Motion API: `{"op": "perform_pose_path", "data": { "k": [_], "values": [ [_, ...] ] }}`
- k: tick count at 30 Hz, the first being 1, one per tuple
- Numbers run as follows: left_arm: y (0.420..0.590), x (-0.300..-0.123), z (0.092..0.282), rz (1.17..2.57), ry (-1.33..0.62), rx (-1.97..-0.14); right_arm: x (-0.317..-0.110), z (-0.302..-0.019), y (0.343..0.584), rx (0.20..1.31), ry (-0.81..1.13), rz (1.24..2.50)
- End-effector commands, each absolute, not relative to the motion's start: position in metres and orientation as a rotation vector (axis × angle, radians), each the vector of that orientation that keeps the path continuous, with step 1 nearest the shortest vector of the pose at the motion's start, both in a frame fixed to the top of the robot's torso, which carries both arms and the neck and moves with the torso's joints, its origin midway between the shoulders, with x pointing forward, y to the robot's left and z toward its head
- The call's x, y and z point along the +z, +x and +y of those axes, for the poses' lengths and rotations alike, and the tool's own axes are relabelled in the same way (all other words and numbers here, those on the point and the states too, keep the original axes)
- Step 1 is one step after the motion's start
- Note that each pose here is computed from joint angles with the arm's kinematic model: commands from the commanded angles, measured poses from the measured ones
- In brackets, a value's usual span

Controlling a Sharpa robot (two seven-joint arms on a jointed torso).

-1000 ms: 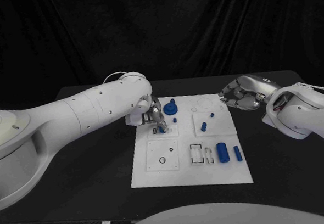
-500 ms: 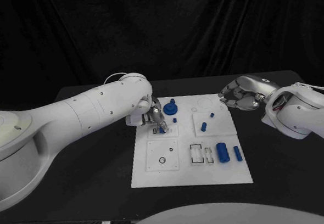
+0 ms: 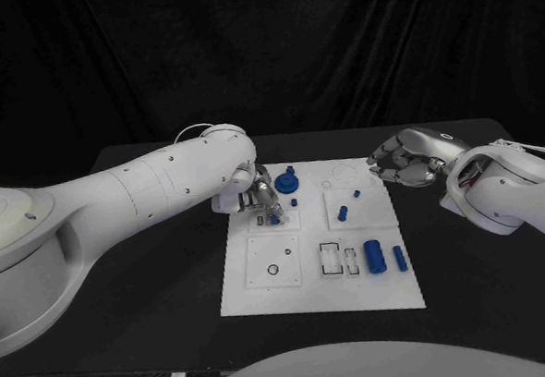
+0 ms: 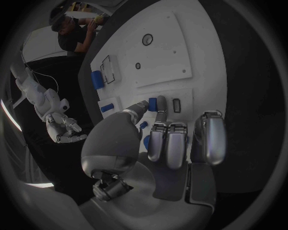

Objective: Assemble the parts on the task board

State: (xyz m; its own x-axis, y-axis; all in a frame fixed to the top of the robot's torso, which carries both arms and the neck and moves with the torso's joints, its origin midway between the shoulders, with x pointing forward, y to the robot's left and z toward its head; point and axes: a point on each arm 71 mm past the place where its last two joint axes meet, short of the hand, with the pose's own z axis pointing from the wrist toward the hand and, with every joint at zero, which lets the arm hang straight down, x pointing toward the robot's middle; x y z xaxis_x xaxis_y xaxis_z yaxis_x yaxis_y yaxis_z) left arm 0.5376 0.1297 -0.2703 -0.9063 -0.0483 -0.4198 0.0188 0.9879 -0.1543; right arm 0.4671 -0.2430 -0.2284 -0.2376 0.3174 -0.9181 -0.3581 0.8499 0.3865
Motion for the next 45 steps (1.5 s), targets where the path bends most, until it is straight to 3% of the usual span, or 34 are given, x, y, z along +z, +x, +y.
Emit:
{"op": "perform_pose_path", "data": {
  "k": [1, 30, 38, 45],
  "values": [
    [0.535, -0.274, 0.127, 2.705, -0.021, -0.227, -0.230, -0.243, 0.466, 0.625, -0.031, 1.712],
    [0.535, -0.274, 0.133, 2.619, 0.002, -0.191, -0.233, -0.244, 0.466, 0.620, -0.027, 1.729],
    [0.528, -0.268, 0.136, 2.478, -0.086, -0.285, -0.233, -0.246, 0.465, 0.616, -0.024, 1.727],
    [0.515, -0.249, 0.140, 2.344, -0.066, -0.336, -0.233, -0.248, 0.465, 0.614, -0.021, 1.723]
  ]
}}
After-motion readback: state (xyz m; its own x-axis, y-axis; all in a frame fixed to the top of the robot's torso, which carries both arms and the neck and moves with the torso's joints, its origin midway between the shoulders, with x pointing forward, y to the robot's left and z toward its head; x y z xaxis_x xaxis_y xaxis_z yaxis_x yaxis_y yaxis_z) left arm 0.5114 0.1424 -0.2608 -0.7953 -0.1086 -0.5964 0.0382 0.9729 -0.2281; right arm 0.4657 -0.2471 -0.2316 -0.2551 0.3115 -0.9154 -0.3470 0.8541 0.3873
